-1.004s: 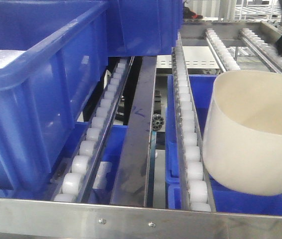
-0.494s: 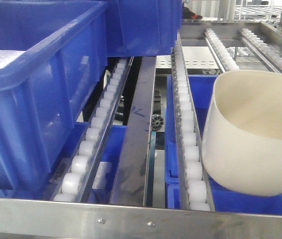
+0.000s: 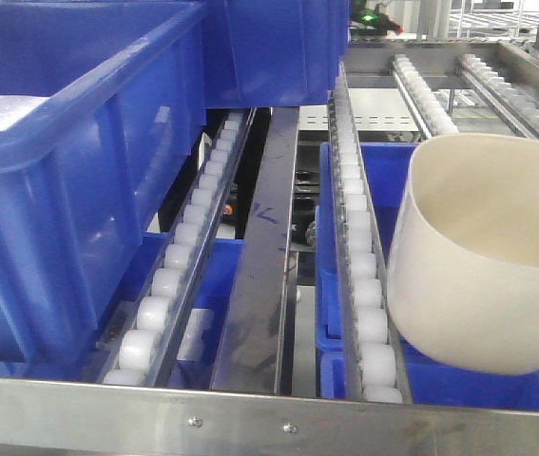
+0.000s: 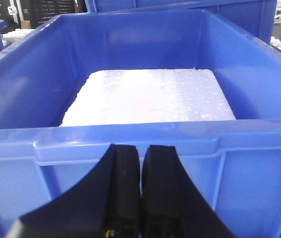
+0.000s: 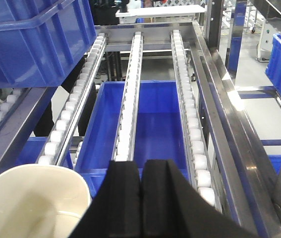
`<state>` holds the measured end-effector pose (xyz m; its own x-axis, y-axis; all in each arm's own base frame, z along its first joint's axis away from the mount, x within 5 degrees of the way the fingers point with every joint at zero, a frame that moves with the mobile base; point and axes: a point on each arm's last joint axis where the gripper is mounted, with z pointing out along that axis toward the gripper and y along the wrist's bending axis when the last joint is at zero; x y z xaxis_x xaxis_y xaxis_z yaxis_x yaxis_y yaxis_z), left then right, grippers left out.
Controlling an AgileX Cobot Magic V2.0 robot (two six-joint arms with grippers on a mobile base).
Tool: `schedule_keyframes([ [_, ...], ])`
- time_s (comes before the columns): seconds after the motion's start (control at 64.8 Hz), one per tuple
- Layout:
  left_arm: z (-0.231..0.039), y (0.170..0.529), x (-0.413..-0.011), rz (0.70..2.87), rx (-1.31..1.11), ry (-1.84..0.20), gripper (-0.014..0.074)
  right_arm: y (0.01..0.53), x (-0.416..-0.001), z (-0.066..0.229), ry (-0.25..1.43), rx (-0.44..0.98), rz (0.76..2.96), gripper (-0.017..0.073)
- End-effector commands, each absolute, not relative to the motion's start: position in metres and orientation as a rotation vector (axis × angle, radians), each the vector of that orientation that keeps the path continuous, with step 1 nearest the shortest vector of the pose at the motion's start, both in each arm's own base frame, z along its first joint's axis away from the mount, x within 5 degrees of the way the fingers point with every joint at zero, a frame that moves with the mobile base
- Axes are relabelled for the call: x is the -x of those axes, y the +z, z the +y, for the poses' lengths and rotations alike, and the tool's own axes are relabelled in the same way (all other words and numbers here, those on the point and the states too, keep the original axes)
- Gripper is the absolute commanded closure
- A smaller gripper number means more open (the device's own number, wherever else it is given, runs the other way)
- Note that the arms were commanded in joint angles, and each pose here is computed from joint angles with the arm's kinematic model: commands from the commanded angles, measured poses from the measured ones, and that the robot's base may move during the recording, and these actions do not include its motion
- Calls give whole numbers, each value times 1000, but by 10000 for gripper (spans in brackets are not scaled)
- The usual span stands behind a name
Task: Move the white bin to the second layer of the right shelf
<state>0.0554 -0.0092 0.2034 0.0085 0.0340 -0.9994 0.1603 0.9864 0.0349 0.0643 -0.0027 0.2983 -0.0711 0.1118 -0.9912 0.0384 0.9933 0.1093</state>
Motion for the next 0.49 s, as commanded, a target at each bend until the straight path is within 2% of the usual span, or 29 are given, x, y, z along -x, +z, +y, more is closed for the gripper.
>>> schedule_keyframes([
  [0.0,-9,199,-56,1501,-139,-107,509,315,-64,-3,52,-96,1531,510],
  [0.479,-9,199,-56,1501,-139,-107,509,317,-64,-2,53,-94,1517,510],
])
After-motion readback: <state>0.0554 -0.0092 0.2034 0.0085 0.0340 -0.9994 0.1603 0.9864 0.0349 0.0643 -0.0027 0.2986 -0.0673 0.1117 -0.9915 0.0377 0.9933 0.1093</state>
